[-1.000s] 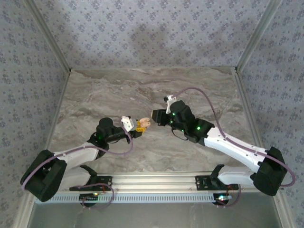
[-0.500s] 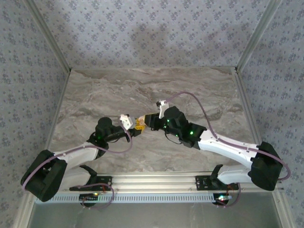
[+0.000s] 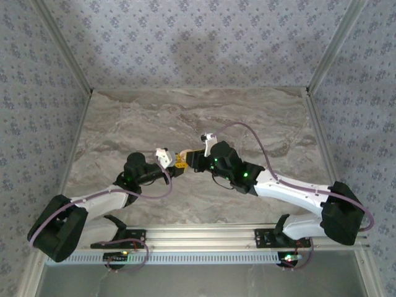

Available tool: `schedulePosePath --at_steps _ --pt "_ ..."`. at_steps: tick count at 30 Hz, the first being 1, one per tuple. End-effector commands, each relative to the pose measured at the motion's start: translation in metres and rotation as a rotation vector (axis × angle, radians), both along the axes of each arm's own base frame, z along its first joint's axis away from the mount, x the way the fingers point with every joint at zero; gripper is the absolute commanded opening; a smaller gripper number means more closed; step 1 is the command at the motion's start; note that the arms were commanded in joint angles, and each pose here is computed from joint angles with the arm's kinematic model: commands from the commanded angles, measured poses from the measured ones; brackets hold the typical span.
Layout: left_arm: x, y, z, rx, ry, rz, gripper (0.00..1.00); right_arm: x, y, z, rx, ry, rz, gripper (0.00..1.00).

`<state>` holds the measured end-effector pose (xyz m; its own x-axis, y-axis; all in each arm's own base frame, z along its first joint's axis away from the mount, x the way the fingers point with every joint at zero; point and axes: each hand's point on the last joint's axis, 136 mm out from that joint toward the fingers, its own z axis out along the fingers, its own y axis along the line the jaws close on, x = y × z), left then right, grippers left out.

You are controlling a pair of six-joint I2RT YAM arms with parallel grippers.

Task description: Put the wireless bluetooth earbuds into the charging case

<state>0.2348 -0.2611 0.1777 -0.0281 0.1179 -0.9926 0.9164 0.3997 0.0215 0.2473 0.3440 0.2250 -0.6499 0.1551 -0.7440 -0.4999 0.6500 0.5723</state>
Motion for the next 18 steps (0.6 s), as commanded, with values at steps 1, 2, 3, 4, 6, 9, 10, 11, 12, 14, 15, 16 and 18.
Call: schedulePosePath --at_steps 1,2,3,4,6,9,10,11,12,14,15,16,18 --pt "0.005 -0.002 0.022 -0.047 -0.048 0.001 0.04 0.002 0.003 0.002 0.026 -0.002 -0.013 0.23" --pt "0.006 -0.002 0.022 -0.047 -0.048 0.001 0.04 0.002 0.004 0.002 0.029 0.000 -0.011 0.23" --pt "0.006 -0.002 0.022 -0.047 -0.046 0.002 0.04 0.001 0.004 0.002 0.031 0.002 -0.007 0.23" --pt "0.006 -0.002 0.023 -0.048 -0.048 0.001 0.04 0.001 0.004 0.001 0.033 0.004 -0.008 0.23" --pt "0.006 -0.002 0.022 -0.048 -0.048 0.004 0.04 -0.001 0.004 -0.001 0.033 0.011 -0.004 0.23" --pt "0.006 -0.002 0.024 -0.052 -0.050 0.005 0.04 -0.003 0.005 -0.004 0.032 0.023 0.001 0.23" --pt "0.006 -0.002 0.024 -0.052 -0.050 0.004 0.04 -0.003 0.005 -0.006 0.029 0.028 0.001 0.23" --pt "0.006 -0.002 0.024 -0.054 -0.051 0.005 0.04 -0.003 0.005 -0.007 0.028 0.031 0.002 0.23" --pt "0.006 -0.001 0.025 -0.056 -0.052 0.006 0.03 -0.003 0.004 -0.008 0.026 0.033 0.001 0.23" --pt "0.006 -0.001 0.025 -0.057 -0.053 0.007 0.04 -0.003 0.004 -0.010 0.022 0.035 -0.002 0.23" --pt "0.007 -0.001 0.026 -0.058 -0.053 0.007 0.04 -0.003 0.004 -0.010 0.023 0.034 -0.001 0.23" --pt "0.007 -0.001 0.026 -0.059 -0.053 0.007 0.04 -0.003 0.004 -0.010 0.023 0.034 -0.001 0.23" --pt "0.007 -0.001 0.027 -0.062 -0.055 0.008 0.04 -0.004 0.005 -0.012 0.024 0.039 0.004 0.23"
